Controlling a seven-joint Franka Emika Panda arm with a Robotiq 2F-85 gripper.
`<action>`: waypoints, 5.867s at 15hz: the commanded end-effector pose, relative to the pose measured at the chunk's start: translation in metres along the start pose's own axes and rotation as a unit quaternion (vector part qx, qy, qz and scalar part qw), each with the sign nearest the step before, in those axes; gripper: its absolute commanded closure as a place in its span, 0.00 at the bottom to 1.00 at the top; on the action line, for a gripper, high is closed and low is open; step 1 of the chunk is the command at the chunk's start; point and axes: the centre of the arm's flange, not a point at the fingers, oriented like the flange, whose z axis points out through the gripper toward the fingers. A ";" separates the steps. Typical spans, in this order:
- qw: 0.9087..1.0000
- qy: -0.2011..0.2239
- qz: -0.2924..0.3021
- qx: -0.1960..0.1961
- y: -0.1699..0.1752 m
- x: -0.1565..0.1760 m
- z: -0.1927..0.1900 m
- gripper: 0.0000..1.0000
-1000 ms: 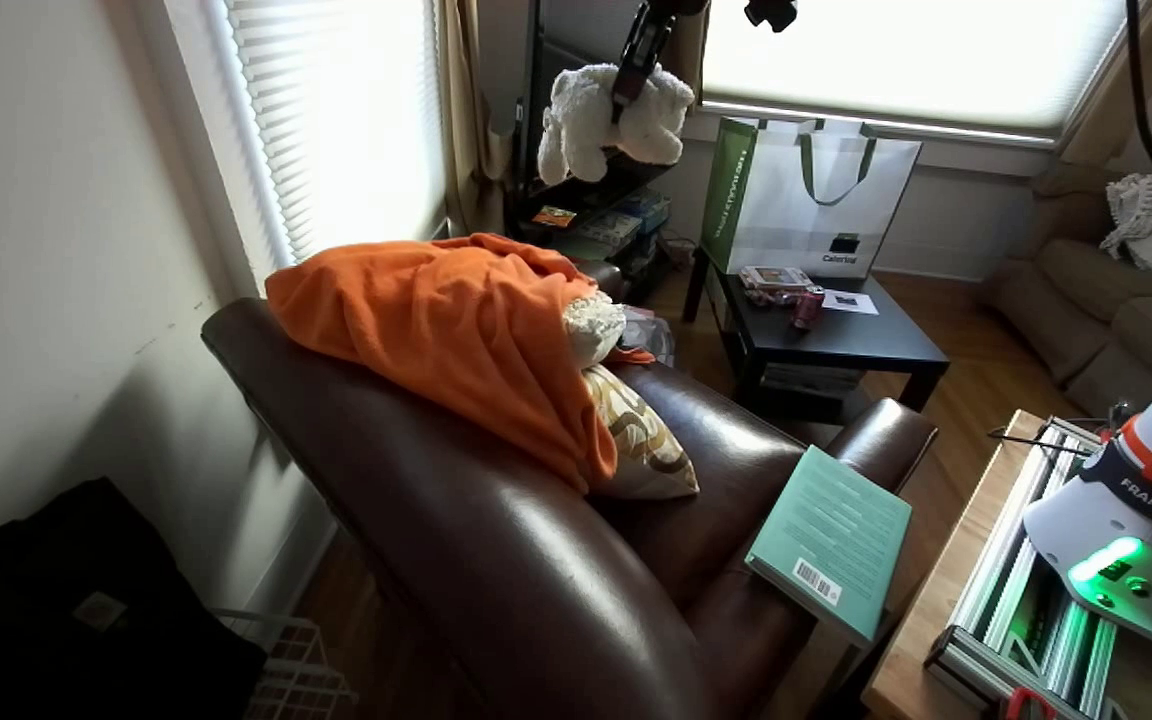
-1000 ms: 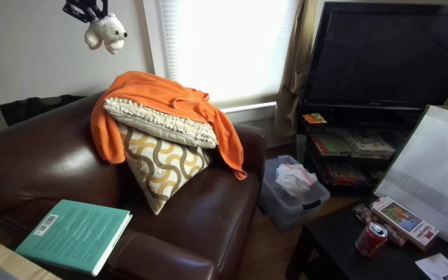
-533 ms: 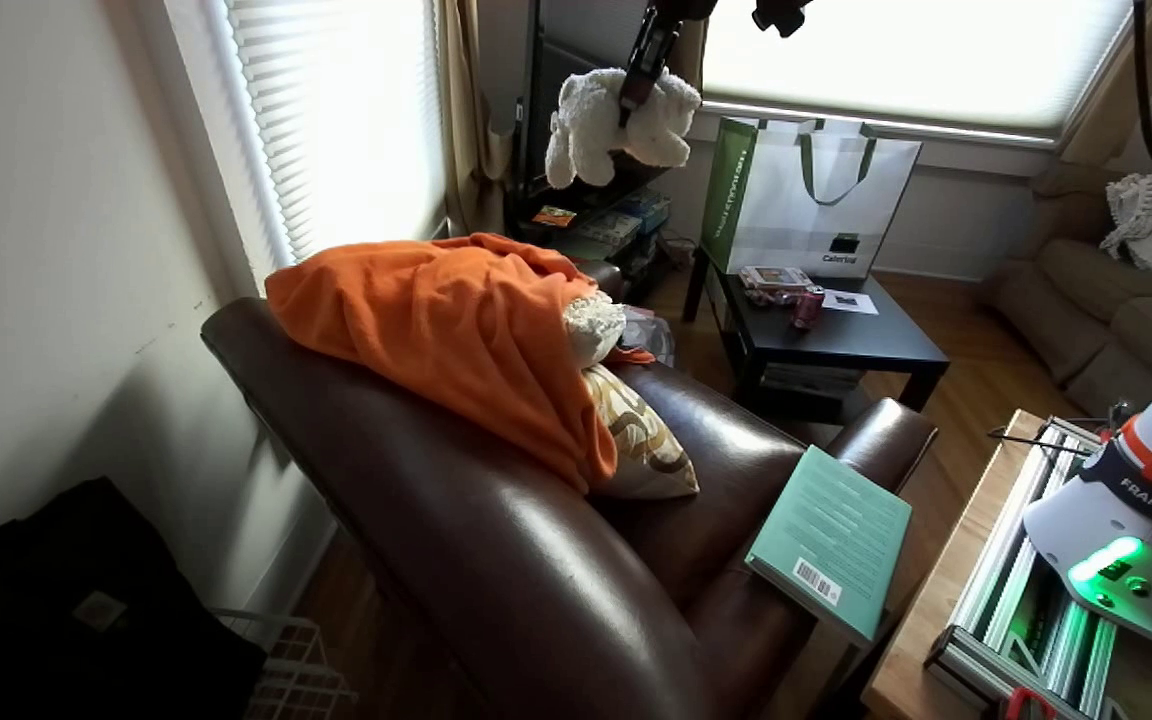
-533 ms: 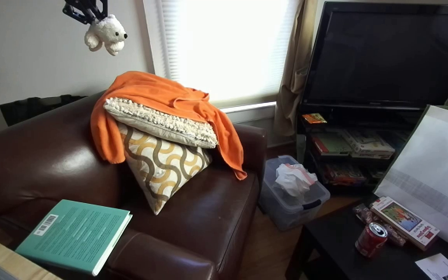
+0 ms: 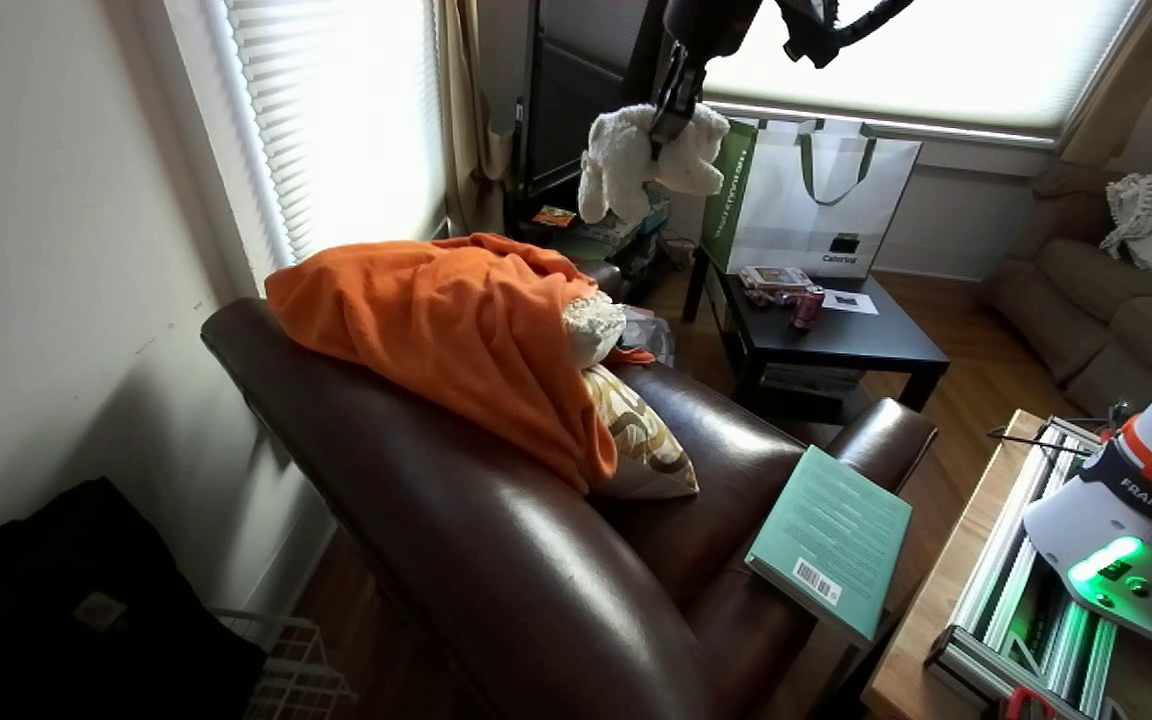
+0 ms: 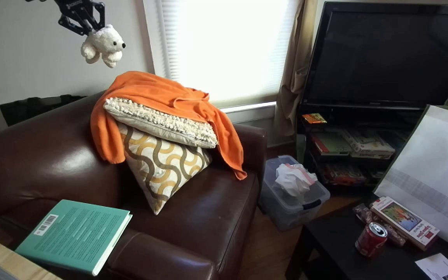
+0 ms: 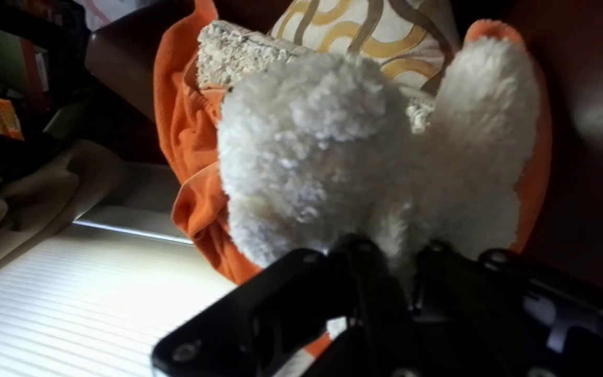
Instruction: Move the fluffy to the armrest on the left
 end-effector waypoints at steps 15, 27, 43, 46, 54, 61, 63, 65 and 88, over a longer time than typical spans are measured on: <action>0.986 -0.027 -0.111 0.123 -0.078 -0.016 0.012 0.89; 0.973 -0.007 -0.128 0.191 -0.156 -0.009 -0.005 0.97; 0.962 0.038 -0.154 0.221 -0.243 0.002 0.007 0.89; 0.964 0.036 -0.151 0.213 -0.244 0.002 0.010 0.97; 0.960 0.092 -0.141 0.226 -0.279 0.014 0.047 0.97; 0.961 0.101 -0.146 0.213 -0.315 0.020 0.100 0.97; 0.960 0.101 -0.147 0.216 -0.323 0.021 0.111 0.97; 0.958 0.100 -0.151 0.221 -0.330 0.023 0.119 0.97; 0.960 0.092 -0.186 0.187 -0.303 0.049 0.061 0.00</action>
